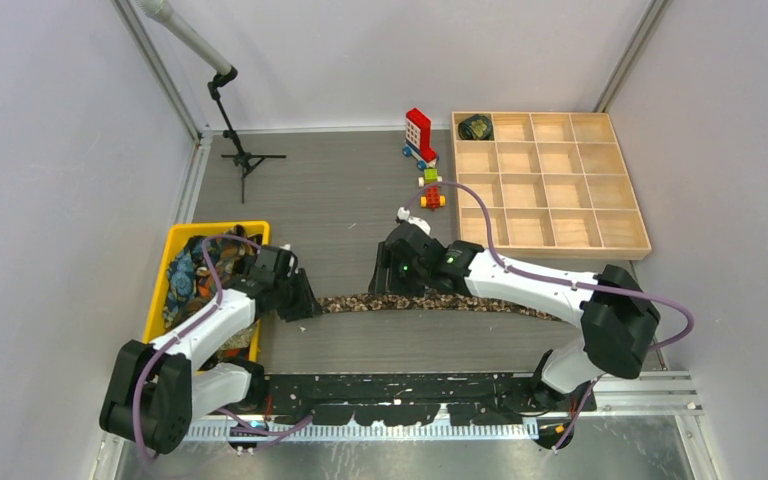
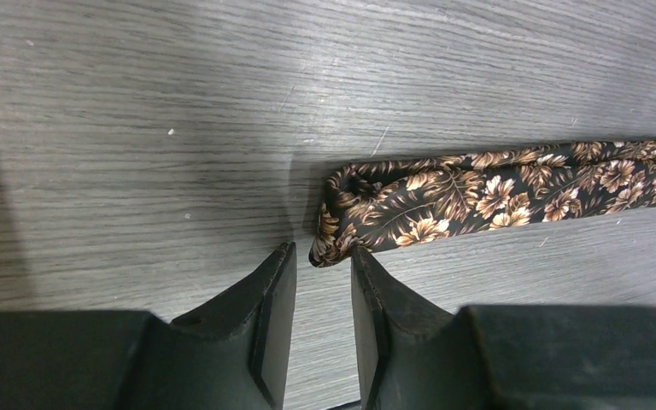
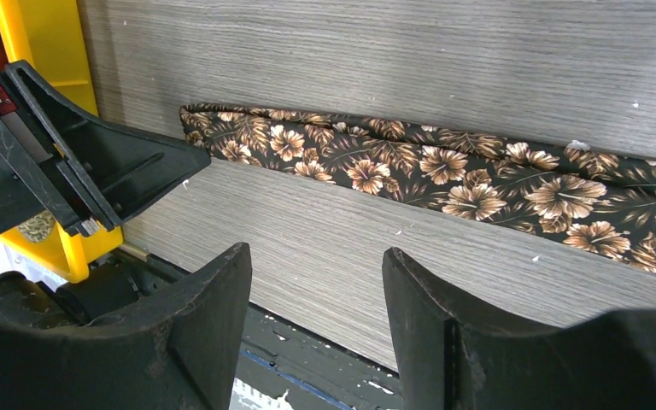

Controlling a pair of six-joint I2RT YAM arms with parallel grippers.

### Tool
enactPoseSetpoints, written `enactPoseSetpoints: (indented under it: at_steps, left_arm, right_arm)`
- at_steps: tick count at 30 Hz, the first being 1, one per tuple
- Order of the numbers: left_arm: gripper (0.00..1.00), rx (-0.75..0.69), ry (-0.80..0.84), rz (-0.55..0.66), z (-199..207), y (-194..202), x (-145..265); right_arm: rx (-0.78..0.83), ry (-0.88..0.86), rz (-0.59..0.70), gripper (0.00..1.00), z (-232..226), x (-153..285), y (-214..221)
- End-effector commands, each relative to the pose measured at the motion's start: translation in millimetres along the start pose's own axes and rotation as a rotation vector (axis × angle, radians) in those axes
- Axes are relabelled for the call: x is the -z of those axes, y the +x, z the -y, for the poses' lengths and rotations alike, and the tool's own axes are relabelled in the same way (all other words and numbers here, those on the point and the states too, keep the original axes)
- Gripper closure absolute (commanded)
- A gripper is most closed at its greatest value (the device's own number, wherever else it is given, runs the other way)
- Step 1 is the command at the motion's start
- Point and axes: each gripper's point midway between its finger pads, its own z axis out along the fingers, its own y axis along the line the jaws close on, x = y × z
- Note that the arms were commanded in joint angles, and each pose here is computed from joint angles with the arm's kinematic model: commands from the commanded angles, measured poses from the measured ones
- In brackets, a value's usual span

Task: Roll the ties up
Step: Roll the tie at the center of the board.

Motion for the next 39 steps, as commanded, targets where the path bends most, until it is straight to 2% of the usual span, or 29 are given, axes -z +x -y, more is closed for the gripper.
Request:
enactPoseSetpoints:
  at_steps: [1,11,14,17,19,23,31,34,39]
  left_arm:
    - [0.69,0.002,0.064,0.063,13.6,-16.1,-2.1]
    - [0.74,-0.016,0.093,0.074,20.2,-22.3,-5.2]
    - [0.83,-0.016,0.093,0.071,20.6,-22.5,-5.8]
    - [1.00,-0.019,0.101,0.073,23.1,-23.4,-2.8]
    - [1.00,-0.021,0.105,0.080,25.2,-25.3,1.2]
    - [1.00,-0.019,0.096,0.091,26.7,-28.7,10.2]
    - [1.00,0.009,0.111,0.102,34.7,-32.6,24.1]
    - [1.00,0.010,0.105,0.110,35.3,-34.7,29.4]
    - [1.00,0.007,0.102,0.112,35.9,-34.8,34.5]
  right_arm:
    - [0.003,-0.044,0.016,0.38,-18.0,1.1,-8.2]
    - [0.011,-0.050,-0.003,0.38,-21.4,-1.9,-4.0]
    - [0.019,-0.057,-0.017,0.38,-25.3,-5.4,-1.3]
    - [0.018,-0.062,-0.024,0.39,-31.5,-12.5,1.3]
    - [0.011,-0.074,-0.034,0.40,-38.6,-18.8,4.7]
    - [-0.023,-0.140,-0.061,0.51,-63.5,-34.9,12.7]
    - [-0.044,-0.207,-0.128,0.84,-98.5,-76.4,31.2]
    - [-0.039,-0.200,-0.131,0.90,-99.4,-86.9,32.3]
    - [-0.018,-0.174,-0.127,0.92,-96.1,-97.7,32.2]
